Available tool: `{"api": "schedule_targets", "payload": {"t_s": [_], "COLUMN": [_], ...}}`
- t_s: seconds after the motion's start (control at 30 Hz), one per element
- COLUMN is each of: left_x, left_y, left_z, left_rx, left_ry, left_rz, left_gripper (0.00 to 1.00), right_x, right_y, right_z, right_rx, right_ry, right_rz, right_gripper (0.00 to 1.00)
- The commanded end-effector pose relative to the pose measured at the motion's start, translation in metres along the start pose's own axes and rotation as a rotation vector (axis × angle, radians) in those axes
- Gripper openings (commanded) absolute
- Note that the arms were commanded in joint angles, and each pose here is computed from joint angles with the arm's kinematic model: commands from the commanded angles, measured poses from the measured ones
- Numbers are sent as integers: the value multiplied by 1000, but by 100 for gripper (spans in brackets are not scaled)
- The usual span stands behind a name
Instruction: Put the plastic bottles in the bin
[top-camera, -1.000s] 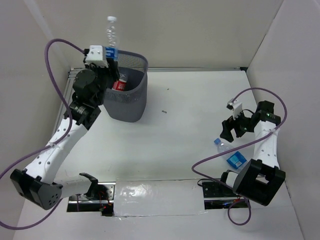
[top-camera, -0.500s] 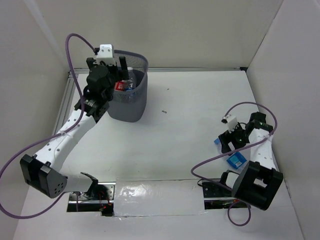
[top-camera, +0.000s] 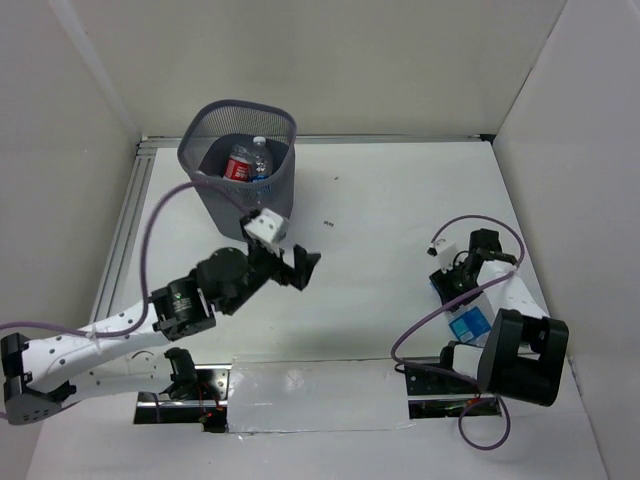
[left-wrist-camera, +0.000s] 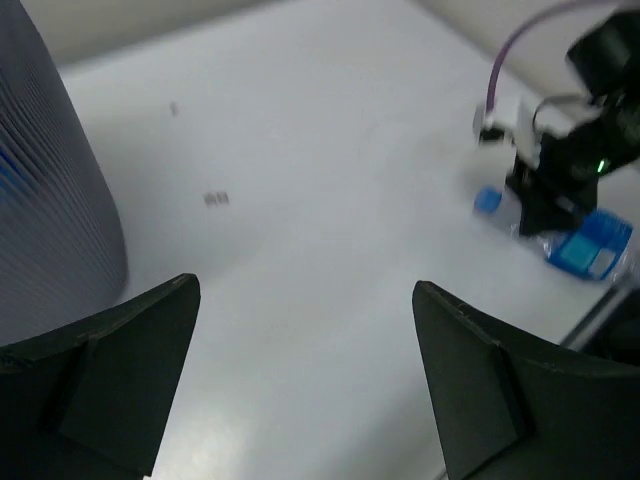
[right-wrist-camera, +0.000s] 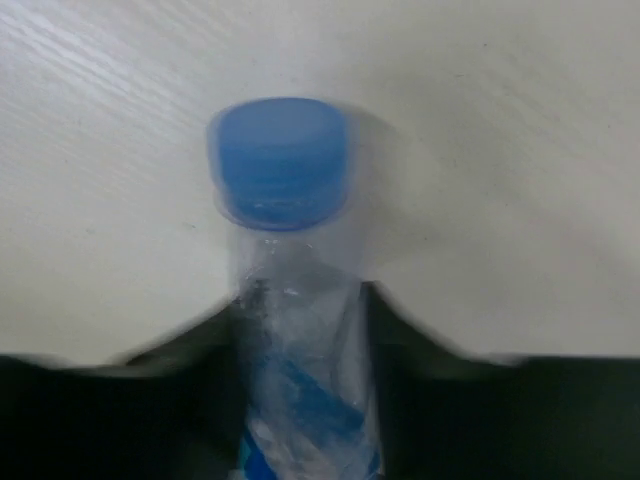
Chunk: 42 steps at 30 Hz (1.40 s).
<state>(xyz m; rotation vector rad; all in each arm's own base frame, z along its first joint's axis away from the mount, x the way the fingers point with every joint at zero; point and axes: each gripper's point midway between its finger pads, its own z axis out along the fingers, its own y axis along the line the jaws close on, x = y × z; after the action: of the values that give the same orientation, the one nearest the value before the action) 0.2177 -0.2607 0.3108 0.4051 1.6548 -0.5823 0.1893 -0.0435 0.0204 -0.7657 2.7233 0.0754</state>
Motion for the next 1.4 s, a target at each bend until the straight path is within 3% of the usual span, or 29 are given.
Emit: {"api": "schedule_targets", "payload": {"t_s": [0.0,0.1,0.17,0.2,0.23,0.3,0.33,0.4,0.43,0.53,0.6,0.73,0.83,0.97,1.03,1.07,1.13,1.17,1.3,1.37], "left_x": [51,76,94,110,119,143,146,158,162,166,171,169,168,174,174,173,174,168,163,166], "left_y": [-2,-8,-8,-11,-10,-16,-17,-20,-22,-24,-20,-19,-20,-17,-16,-14,-11,-11,-14,-15], "left_z": [-11,-19,-21,-24,-24,-27,-27,-24,-26,-26,-28,-32,-32,-36,-35,-35,-35,-34,-30,-27], "left_rx": [-55,-35,-42,-32,-41,-17,-11,-6,-3,-11,-37,-32,-32,-44,-53,-64,-78,-80,-68,-65], "left_ry": [109,152,190,222,240,296,302,330,340,347,352,333,331,346,341,335,336,322,306,309], "left_rz": [-92,-122,-150,-148,-154,-169,-180,-177,-182,-200,-206,-241,-247,-256,-265,-263,-255,-247,-232,-206], "left_gripper": [100,100,100,100,100,100,100,100,100,100,100,100,100,100,100,100,100,100,100,100], "right_x": [-12,-46,-83,-108,-161,-225,-280,-337,-382,-445,-495,-545,-570,-576,-582,-586,-592,-599,-604,-600], "right_y": [-9,-16,-4,1,-1,7,-1,26,26,70,104,175,236,281,292,301,302,301,254,208], "right_z": [4,-18,-48,-62,-107,-140,-194,-237,-278,-320,-380,-396,-376,-385,-360,-338,-316,-302,-344,-362], "right_rx": [42,18,-79,-123,-139,-178,-102,-167,-118,-194,-193,-438,-535,-574,-581,-597,-586,-566,-446,-309], "right_ry": [-15,-104,-235,-295,-448,-568,-724,-871,-1017,-1208,-1470,-1587,-1596,-1703,-1677,-1643,-1594,-1572,-1640,-1635], "right_rz": [-8,-34,-84,-127,-197,-275,-348,-379,-427,-418,-461,-436,-458,-480,-461,-460,-450,-435,-363,-278], "right_gripper": [29,7,0,0,0,0,0,0,0,2,4,8,8,10,15,44,76,100,100,100]}}
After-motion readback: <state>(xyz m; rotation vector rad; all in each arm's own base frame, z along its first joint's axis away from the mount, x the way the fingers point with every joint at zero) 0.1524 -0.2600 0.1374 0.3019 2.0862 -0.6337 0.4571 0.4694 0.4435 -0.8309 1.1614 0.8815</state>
